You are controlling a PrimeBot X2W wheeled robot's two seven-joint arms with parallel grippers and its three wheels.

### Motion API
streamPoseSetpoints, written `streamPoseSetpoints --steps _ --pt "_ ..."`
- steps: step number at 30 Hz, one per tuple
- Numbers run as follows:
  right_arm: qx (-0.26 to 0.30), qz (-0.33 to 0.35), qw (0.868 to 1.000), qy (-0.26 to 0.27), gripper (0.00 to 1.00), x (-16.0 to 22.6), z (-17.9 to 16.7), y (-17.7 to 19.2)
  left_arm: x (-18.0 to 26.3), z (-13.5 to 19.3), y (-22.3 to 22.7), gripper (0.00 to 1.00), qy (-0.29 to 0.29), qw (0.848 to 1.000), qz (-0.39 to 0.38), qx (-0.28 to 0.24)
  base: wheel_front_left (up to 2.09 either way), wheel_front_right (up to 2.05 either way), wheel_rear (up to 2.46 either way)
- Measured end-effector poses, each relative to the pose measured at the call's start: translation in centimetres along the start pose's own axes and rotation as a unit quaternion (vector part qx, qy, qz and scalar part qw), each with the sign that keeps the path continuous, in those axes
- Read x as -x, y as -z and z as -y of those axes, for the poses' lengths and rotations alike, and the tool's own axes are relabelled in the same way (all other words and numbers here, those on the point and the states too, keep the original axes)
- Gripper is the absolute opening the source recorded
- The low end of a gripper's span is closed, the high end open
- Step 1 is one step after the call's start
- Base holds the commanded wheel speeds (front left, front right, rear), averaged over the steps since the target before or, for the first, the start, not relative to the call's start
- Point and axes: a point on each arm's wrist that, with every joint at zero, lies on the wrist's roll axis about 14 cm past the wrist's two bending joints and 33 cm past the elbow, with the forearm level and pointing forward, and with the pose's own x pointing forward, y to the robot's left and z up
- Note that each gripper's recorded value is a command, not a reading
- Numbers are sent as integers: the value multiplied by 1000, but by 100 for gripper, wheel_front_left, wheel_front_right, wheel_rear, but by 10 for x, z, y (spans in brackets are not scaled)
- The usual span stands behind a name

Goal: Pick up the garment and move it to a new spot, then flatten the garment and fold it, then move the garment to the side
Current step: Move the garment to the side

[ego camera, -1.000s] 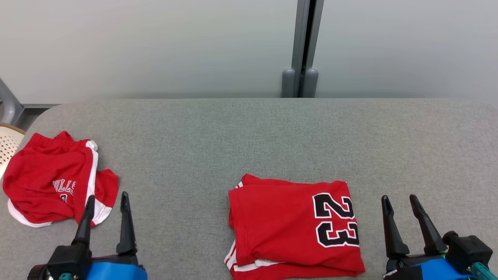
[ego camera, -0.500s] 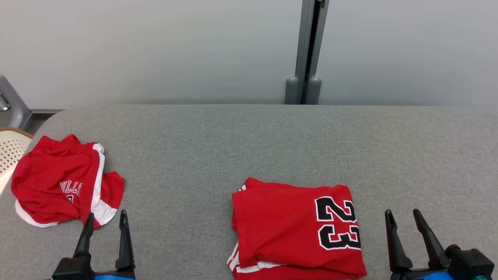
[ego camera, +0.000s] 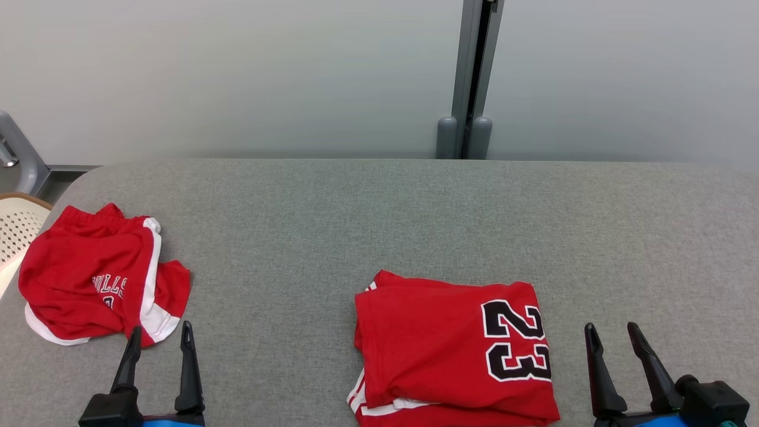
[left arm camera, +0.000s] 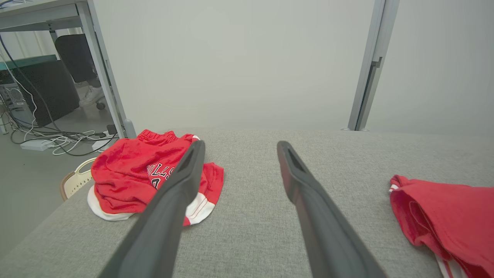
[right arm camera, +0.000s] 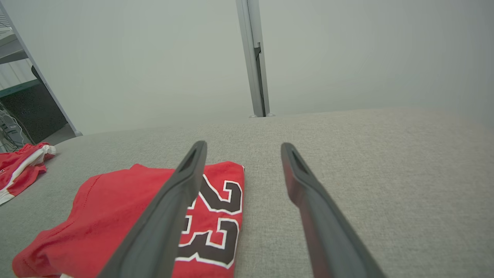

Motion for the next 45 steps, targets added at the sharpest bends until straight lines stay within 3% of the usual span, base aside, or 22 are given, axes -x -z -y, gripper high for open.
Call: streamPoseSetpoints --steps 9,19,35,45 --pt "1 -12 1000 -1 100 -2 -1 7 -2 0 0 100 0 1000 0 1 0 0 0" --pt "14 -24 998 -58 100 -50 -35 1 -10 5 -1 100 7 1000 1 2 0 0 0" --pt "20 -190 981 -33 100 -39 -16 100 -19 5 3 100 5 1000 -6 5 0 0 0" --pt "5 -231 972 -46 100 -37 -26 127 -21 6 7 100 5 1000 -13 9 0 0 0"
